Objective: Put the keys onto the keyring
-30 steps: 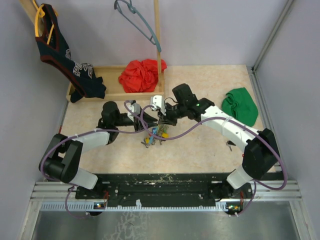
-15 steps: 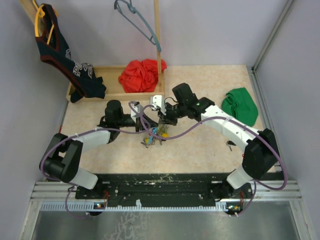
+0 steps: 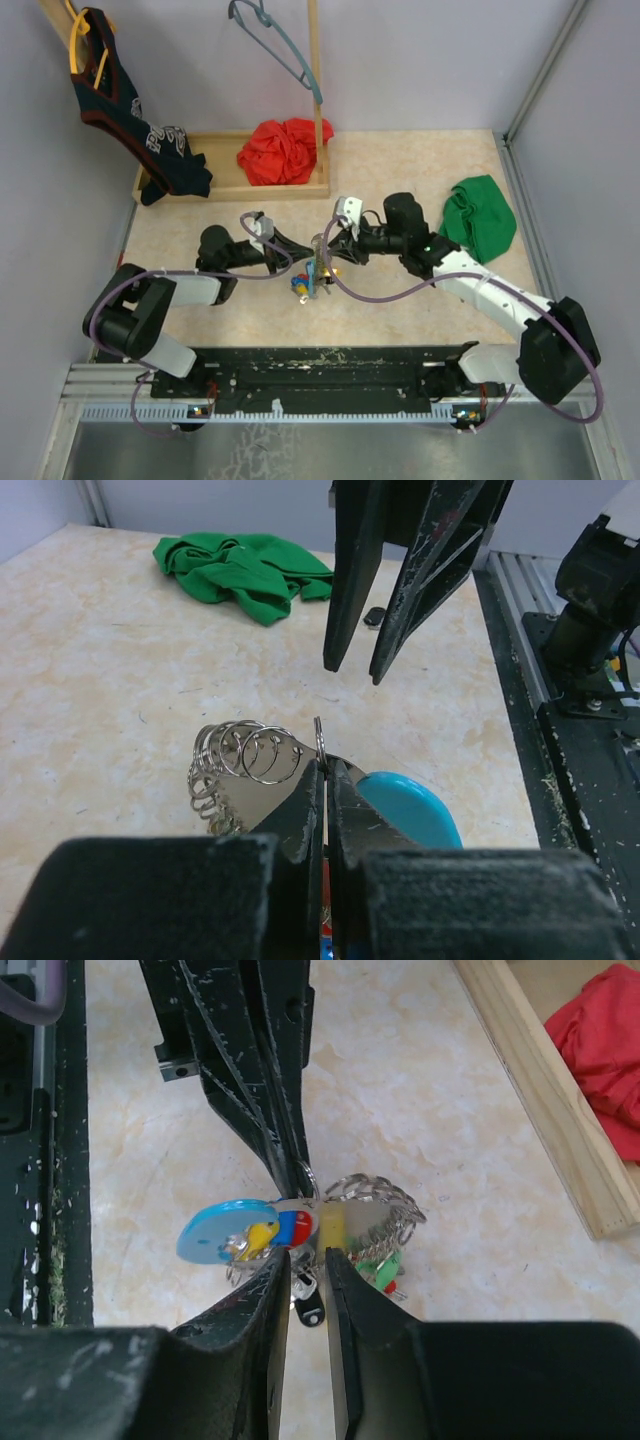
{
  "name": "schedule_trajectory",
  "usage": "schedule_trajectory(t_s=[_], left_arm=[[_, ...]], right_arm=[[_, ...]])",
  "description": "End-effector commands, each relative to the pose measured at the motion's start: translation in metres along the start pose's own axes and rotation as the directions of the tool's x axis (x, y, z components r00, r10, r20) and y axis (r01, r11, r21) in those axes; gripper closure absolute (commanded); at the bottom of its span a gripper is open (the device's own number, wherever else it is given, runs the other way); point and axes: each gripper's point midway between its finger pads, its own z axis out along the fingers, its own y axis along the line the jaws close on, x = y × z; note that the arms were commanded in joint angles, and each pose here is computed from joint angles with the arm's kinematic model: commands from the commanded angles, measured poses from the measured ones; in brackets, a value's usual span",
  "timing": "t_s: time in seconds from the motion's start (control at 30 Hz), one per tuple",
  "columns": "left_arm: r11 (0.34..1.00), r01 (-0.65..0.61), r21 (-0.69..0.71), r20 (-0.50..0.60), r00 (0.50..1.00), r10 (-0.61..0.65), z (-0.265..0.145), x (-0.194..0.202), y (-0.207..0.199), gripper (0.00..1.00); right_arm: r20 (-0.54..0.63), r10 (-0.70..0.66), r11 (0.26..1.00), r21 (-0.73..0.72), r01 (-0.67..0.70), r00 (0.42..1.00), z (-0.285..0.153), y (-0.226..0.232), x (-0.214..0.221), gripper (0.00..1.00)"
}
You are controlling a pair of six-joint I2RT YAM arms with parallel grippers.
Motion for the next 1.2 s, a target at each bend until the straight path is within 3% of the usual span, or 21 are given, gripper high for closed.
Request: schedule_trajectory(t_s=[0.0, 0.27, 0.73, 0.8, 0.9, 0.97, 1.03, 1.17], left_arm=[[0.998, -0.058, 0.004, 0.129, 0.990, 0.057, 0.002, -0.031, -0.006, 1.00], [0.997, -0.075, 0.009, 0.148, 0.986, 0.073, 0.000, -0.031, -0.011, 1.00], [0.995, -0.096, 0.017, 0.172, 0.981, 0.092, -0.001, -0.033, -0.014, 1.00], [0.995, -0.098, 0.017, 0.174, 0.980, 0.094, -0.001, -0.033, -0.014, 1.00], [0.995, -0.098, 0.017, 0.170, 0.981, 0.094, -0.001, -0.031, -0.015, 1.00], [0.995, -0.100, 0.012, 0.158, 0.983, 0.097, -0.002, -0.027, -0.014, 0.95], [0.995, -0.100, 0.003, 0.129, 0.987, 0.099, -0.002, -0.022, -0.011, 0.82], [0.994, -0.106, -0.036, 0.046, 0.993, 0.108, -0.005, -0.011, -0.003, 0.67]], right_arm=[[0.235, -0.034, 0.999, -0.004, 0.036, 0.971, -0.002, -0.002, -0.044, 0.79], [0.309, -0.040, 0.998, -0.035, 0.054, 0.950, 0.010, -0.001, -0.042, 0.79], [0.275, 0.006, 0.993, -0.114, 0.026, 0.961, 0.024, 0.004, -0.025, 0.82], [0.269, 0.010, 0.991, -0.131, 0.026, 0.963, 0.024, 0.006, -0.025, 0.85], [0.252, 0.010, 0.991, -0.133, 0.025, 0.968, 0.024, 0.005, -0.025, 1.00], [0.222, -0.005, 0.993, -0.116, 0.032, 0.975, 0.022, 0.001, -0.026, 1.00], [0.173, -0.044, 0.994, -0.096, 0.061, 0.984, 0.019, -0.005, -0.026, 1.00], [0.015, -0.095, 0.991, -0.089, 0.096, 0.995, 0.012, -0.012, -0.025, 1.00]])
